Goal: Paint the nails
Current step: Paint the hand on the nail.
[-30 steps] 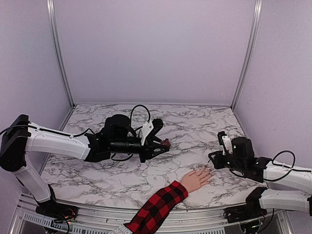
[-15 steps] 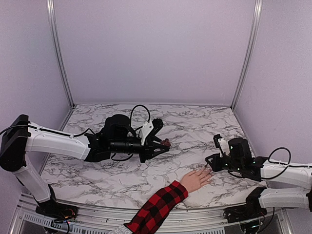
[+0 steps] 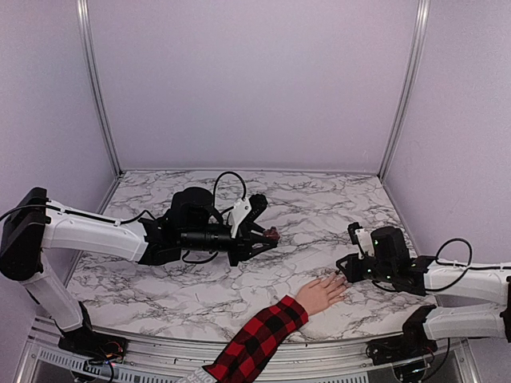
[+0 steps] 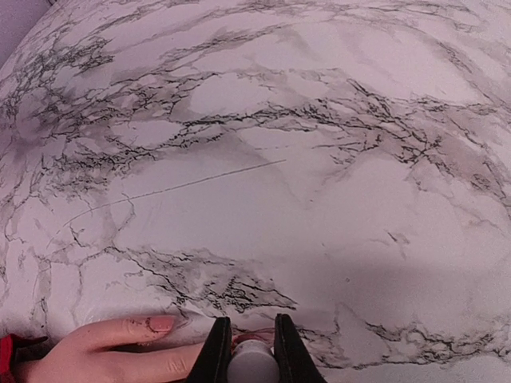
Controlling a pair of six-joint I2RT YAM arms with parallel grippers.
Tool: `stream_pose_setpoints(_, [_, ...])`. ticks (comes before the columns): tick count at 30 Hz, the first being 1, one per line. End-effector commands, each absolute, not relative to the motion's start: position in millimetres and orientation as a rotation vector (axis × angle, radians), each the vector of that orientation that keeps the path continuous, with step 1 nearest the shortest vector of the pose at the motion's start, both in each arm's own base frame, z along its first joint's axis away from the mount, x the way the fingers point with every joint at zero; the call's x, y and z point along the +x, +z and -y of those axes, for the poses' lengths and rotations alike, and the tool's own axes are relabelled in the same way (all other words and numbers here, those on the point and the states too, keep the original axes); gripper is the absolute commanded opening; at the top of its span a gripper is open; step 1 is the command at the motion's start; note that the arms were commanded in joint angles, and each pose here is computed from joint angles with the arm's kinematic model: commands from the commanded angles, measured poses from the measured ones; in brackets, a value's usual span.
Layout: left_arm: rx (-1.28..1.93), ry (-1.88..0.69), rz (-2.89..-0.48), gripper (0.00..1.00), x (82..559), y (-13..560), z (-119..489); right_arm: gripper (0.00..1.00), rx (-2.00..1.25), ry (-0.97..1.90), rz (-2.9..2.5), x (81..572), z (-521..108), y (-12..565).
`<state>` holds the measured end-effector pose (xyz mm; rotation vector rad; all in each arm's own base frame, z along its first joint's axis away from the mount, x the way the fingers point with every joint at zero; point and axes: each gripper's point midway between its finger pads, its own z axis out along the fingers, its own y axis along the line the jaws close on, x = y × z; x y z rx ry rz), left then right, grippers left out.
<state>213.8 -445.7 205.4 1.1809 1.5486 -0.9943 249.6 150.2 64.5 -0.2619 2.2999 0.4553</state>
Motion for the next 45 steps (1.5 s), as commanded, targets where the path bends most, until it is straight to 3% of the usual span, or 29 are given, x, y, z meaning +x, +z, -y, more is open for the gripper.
stream_pose_setpoints(1, [1.161, -1.008, -1.495, 0.00, 217.0, 221.5, 448.6, 0.00, -0.214, 0.423, -2.252, 264.3, -147.5, 81.9])
stream_pose_setpoints(32, [1.162, -1.010, -1.498, 0.00, 216.1, 219.9, 447.7, 0.00, -0.092, 0.303, -2.297, 269.5, -127.8, 73.7])
stream_pose_setpoints(45, [1.161, -1.016, -1.494, 0.00, 216.3, 220.9, 449.0, 0.00, -0.187, 0.416, -2.198, 259.8, -139.2, 92.8])
